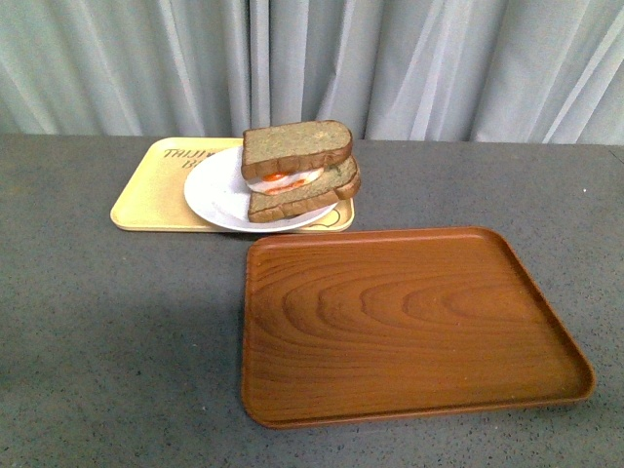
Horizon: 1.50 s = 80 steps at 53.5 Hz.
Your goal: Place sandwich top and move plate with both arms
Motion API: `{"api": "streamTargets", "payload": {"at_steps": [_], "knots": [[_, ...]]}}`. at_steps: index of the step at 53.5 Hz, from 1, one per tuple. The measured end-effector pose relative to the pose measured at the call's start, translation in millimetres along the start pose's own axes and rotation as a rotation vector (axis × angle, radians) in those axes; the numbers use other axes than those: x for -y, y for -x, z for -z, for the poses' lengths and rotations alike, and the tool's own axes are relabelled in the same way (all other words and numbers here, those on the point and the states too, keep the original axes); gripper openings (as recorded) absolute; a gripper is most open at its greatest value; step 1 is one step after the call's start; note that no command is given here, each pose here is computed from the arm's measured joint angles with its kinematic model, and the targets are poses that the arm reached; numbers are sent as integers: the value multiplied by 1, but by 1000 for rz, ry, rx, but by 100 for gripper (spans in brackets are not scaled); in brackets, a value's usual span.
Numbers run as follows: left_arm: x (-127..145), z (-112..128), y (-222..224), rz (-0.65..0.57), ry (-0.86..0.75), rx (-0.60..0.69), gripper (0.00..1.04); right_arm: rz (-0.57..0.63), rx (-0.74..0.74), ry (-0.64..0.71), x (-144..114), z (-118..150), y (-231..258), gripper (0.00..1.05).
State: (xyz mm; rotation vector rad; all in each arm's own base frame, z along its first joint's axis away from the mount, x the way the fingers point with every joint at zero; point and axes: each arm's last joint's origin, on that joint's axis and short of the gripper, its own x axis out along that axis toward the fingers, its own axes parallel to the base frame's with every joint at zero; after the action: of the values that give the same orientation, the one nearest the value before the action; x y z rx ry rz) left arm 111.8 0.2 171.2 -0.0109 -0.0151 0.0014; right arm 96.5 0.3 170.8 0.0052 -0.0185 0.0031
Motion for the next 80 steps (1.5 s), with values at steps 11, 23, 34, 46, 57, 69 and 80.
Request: {"api": "streamTargets", "payload": {"at_steps": [11, 23, 34, 46, 57, 69, 80], "knots": [[0, 0, 3, 0, 0, 0, 2, 0, 0, 0, 0, 0, 0, 96], [0, 4, 14, -1, 0, -14, 2, 0, 0, 0, 0, 0, 0, 96], [0, 4, 14, 0, 0, -17, 2, 0, 0, 0, 0, 0, 0, 96], [0, 4, 14, 0, 0, -17, 2, 0, 0, 0, 0, 0, 0, 96], [0, 4, 14, 0, 0, -16, 43, 0, 0, 0, 0, 0, 0, 96], [0, 4, 14, 0, 0, -16, 82, 0, 0, 0, 0, 0, 0, 96], [0, 4, 14, 0, -3, -16, 95, 0, 0, 0, 0, 0, 0, 96]]}}
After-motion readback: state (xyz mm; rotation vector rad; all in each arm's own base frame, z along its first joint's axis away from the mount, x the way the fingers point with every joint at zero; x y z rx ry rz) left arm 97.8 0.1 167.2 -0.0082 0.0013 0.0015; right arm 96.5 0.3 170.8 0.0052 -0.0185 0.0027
